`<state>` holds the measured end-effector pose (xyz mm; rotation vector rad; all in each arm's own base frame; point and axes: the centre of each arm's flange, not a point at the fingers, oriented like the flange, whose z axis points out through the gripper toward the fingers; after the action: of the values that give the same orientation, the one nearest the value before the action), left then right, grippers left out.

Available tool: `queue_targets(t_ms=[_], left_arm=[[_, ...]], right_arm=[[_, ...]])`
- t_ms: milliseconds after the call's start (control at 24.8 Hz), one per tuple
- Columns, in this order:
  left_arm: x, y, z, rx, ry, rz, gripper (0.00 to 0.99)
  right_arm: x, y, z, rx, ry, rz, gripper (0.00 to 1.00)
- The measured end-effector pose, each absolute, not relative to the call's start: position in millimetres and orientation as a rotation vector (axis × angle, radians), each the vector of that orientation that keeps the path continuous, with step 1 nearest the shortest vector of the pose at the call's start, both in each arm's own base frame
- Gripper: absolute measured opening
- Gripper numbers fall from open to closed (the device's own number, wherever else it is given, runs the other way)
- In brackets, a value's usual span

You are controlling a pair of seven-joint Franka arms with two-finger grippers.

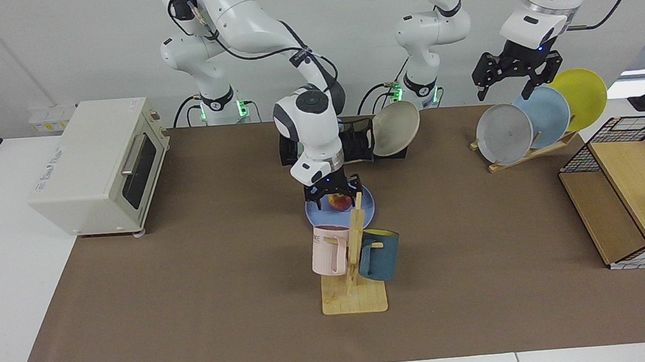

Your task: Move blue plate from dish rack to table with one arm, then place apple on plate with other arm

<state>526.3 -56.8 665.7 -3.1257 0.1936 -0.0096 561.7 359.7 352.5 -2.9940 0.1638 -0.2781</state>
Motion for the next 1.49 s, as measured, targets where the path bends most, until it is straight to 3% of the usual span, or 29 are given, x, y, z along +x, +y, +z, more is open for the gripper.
queue_targets(t_ms=[202, 485, 1010, 1212, 1495], left_arm=[[526.3, -56.7, 665.7, -3.125, 0.193, -0.010, 0.991], [526.3, -56.6, 665.7, -3.124, 0.192, -0.010, 0.991], [526.4, -56.4, 665.7, -3.123, 0.191, -0.010, 0.991], [526.4, -56.4, 665.7, -3.122, 0.191, -0.010, 0.991], [526.4, -56.4, 665.7, -3.122, 0.191, -0.010, 0.991]], right_arm=[[588.9, 284.6, 421.9, -3.021, 0.252, -0.331, 1.00], [594.4, 177.1, 492.9, -3.076, 0.160, -0.276, 1.00], [557.9, 29.2, 563.0, -3.113, -0.023, -0.085, 1.00], [544.7, -3.7, 573.7, -3.112, -0.023, -0.033, 1.00], [542.0, -18.7, 577.9, -3.112, 0.011, -0.041, 1.00]])
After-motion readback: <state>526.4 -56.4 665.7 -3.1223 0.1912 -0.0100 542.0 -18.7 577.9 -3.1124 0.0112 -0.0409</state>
